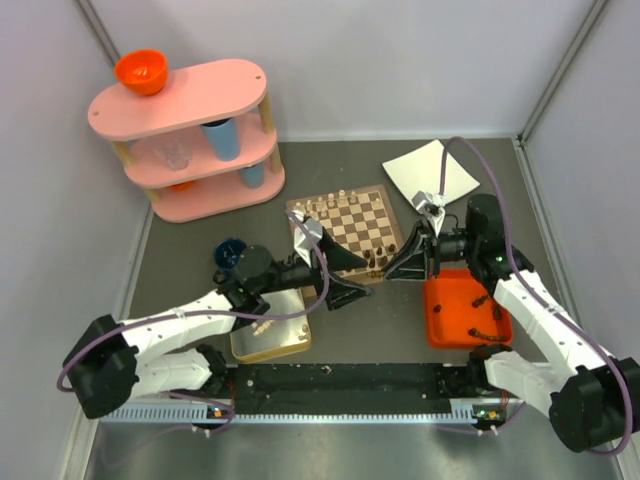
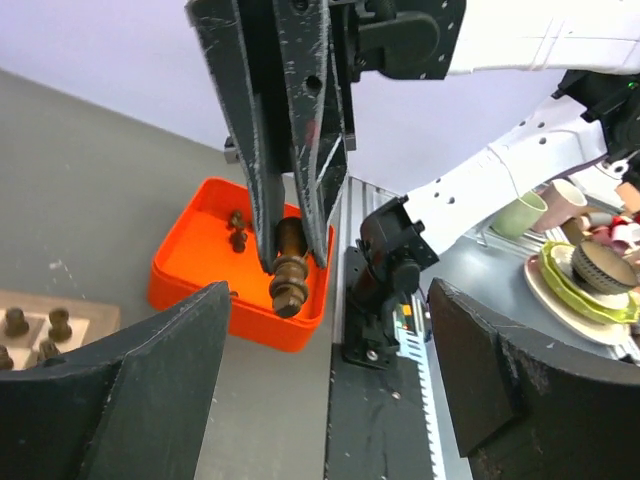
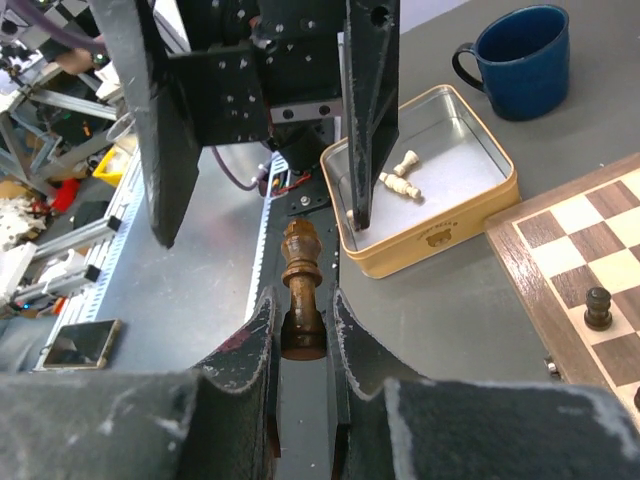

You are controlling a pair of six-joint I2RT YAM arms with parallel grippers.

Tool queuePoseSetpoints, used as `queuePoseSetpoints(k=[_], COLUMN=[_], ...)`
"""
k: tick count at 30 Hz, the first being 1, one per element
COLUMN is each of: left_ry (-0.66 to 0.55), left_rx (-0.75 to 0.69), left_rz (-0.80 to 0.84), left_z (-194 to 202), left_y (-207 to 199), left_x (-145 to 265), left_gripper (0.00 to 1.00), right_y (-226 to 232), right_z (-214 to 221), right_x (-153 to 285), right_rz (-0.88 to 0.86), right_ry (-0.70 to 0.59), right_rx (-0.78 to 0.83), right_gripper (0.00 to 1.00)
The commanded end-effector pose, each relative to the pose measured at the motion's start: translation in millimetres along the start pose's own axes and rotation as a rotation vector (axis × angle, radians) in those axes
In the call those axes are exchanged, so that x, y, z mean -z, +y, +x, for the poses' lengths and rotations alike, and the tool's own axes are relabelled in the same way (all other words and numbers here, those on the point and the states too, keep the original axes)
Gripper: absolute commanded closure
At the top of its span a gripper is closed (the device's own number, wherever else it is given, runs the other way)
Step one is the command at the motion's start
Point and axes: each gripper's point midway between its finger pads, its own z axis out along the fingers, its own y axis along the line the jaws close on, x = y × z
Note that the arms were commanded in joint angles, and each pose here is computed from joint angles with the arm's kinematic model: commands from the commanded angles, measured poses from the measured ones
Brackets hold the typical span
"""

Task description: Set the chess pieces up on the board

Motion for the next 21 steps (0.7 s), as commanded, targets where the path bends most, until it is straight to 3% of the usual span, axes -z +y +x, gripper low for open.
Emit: queuePoseSetpoints(k=[1, 6, 12, 21], left_ry=[-0.206, -0.238, -0.254, -0.261], left_rx=[-0.301, -0.493, -0.502, -0.463], left_rz=[0.036, 0.019, 0.066, 0.161], left_z=[-41, -48, -50, -41], left_y=[-8, -2, -7, -20], left_x=[-12, -13, -21, -22], left_gripper=[0.15, 0.14, 0.19, 0.43], right_y=[15, 19, 24, 22], right_z=[-32, -29, -36, -33], right_x=[0, 0, 0, 0], right_rz=[-0.064, -0.081, -0.097, -0.095], right_ry=[-0.064, -0.059, -0.069, -0.073], right_rx=[-0.012, -0.012, -0.008, -0.022], right_gripper=[1.00, 1.00, 1.00, 1.00])
